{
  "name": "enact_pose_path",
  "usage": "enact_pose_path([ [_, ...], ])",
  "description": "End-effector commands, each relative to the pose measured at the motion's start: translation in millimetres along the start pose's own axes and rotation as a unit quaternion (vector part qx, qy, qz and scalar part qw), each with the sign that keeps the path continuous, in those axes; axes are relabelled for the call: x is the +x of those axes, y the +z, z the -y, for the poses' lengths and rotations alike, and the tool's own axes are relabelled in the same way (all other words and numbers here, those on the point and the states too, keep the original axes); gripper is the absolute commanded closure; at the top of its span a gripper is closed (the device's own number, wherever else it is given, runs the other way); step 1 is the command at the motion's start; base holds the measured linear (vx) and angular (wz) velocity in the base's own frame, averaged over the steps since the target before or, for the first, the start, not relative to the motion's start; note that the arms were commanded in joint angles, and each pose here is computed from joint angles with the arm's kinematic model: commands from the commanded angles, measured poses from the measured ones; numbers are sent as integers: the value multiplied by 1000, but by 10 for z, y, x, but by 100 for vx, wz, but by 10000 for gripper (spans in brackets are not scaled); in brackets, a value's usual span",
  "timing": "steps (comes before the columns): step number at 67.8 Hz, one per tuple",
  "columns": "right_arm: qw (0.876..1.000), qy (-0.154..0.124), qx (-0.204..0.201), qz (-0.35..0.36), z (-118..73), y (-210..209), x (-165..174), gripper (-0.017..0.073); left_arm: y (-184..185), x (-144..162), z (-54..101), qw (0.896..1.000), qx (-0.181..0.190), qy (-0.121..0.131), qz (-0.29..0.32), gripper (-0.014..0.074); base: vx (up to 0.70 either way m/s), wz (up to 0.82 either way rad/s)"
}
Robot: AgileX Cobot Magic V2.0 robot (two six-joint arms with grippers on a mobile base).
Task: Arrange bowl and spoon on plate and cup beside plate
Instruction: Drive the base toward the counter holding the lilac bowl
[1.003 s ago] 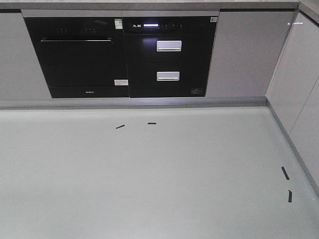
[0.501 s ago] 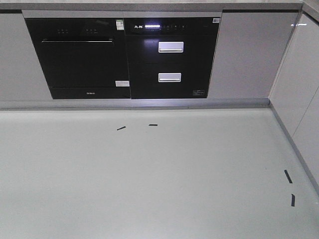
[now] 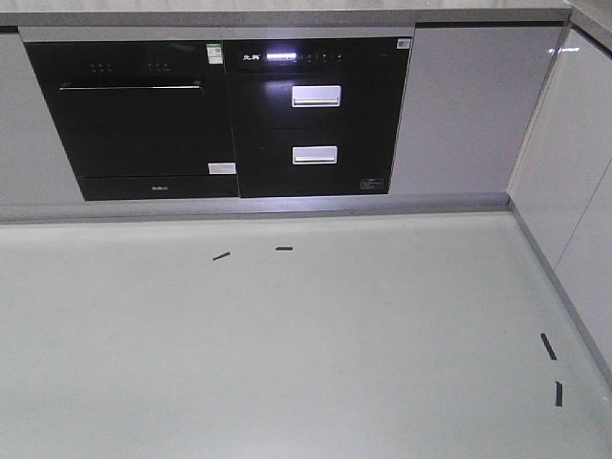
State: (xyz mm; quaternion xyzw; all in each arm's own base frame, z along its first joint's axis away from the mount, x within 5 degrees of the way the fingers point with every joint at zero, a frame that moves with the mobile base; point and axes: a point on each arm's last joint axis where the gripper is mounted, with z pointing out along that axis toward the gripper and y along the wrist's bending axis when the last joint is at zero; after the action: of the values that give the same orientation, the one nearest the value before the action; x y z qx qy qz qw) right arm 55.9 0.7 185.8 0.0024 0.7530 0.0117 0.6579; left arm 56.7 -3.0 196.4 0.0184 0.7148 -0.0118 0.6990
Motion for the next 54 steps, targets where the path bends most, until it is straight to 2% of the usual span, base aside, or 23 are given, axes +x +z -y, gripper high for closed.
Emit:
enact_pose_path([
  [1, 999, -6, 1, 39, 1, -7, -56, 562, -19, -97, -11, 999, -6, -4, 46, 482, 11, -2],
  [54, 999, -6, 1, 39, 1, -7, -56, 562, -19, -97, -11, 999, -6, -4, 46, 482, 7, 10],
])
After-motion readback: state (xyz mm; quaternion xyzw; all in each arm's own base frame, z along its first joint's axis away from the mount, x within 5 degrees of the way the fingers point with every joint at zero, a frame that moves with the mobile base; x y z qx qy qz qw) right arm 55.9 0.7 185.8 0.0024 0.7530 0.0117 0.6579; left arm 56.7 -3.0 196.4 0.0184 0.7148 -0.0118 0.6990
